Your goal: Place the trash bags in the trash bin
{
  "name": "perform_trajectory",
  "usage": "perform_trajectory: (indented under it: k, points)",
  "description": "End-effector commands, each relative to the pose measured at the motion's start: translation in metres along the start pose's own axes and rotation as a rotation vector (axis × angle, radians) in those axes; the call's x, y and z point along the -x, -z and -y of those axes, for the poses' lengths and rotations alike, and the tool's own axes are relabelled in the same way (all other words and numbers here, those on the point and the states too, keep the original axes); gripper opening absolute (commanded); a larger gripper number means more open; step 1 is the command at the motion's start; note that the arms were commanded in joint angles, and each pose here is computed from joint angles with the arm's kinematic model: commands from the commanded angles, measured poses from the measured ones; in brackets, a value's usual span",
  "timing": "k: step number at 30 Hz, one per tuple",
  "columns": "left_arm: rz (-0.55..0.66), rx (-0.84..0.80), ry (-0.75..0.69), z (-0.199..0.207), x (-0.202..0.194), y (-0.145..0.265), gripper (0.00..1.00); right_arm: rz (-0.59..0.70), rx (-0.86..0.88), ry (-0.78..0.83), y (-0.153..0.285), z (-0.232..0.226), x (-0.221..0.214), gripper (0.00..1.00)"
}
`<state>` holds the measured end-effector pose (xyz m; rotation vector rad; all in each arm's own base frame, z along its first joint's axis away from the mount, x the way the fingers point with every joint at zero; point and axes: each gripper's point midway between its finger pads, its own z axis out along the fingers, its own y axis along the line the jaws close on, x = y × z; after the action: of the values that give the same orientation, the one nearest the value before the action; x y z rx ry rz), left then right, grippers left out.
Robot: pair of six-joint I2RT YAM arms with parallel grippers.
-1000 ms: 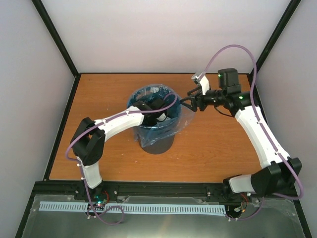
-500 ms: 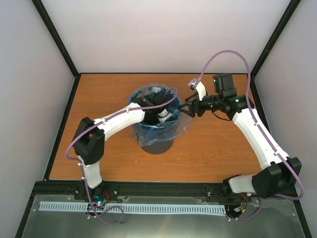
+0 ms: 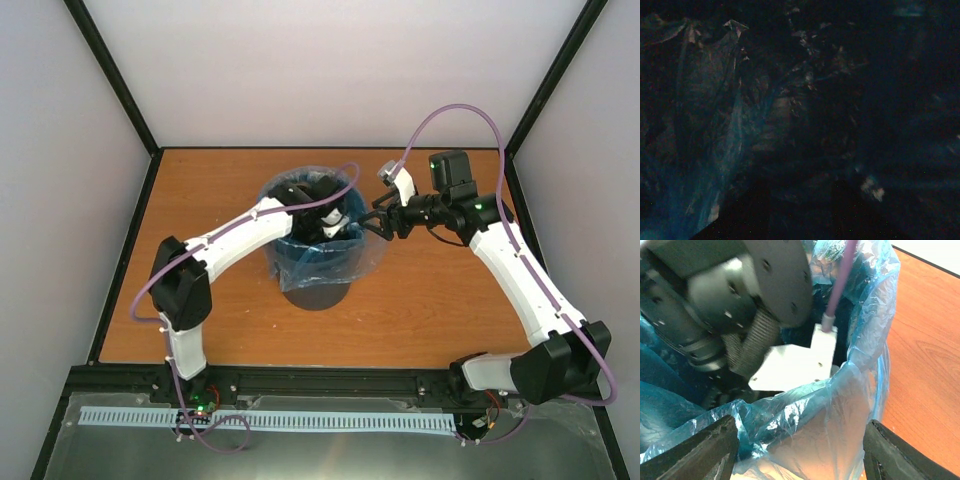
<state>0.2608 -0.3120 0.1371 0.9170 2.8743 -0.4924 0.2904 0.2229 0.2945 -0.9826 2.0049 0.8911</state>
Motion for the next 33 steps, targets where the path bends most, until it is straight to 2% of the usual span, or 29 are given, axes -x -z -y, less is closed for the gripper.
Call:
perform_trajectory:
  k: [1,5,8,16,23,26,33]
  points:
    - [0.104,-0.024,-0.002,0.018,0.0,0.054,0.36,-0.005,-0.029,0.024,0.004,-0.001,-0.001,0.69]
    - [0.19,-0.059,-0.024,0.03,0.007,0.082,0.42,-0.004,-0.037,0.023,0.005,0.0,0.0,0.69]
    - [0.238,-0.103,-0.034,0.039,0.017,0.087,0.47,-0.002,-0.03,0.019,0.004,-0.001,0.001,0.69]
    - [0.196,-0.075,-0.029,0.036,0.042,0.071,0.43,0.029,-0.01,0.034,0.012,-0.009,0.017,0.69]
    - [0.181,-0.057,0.0,0.032,0.04,0.067,0.42,0.034,-0.025,0.058,0.021,-0.014,0.024,0.69]
    - [0.237,-0.08,-0.007,0.039,0.043,0.086,0.49,0.036,-0.049,0.076,0.029,-0.015,0.03,0.69]
    - [0.406,-0.128,-0.008,0.055,0.052,0.143,0.53,0.059,-0.044,0.14,0.058,-0.04,0.053,0.7]
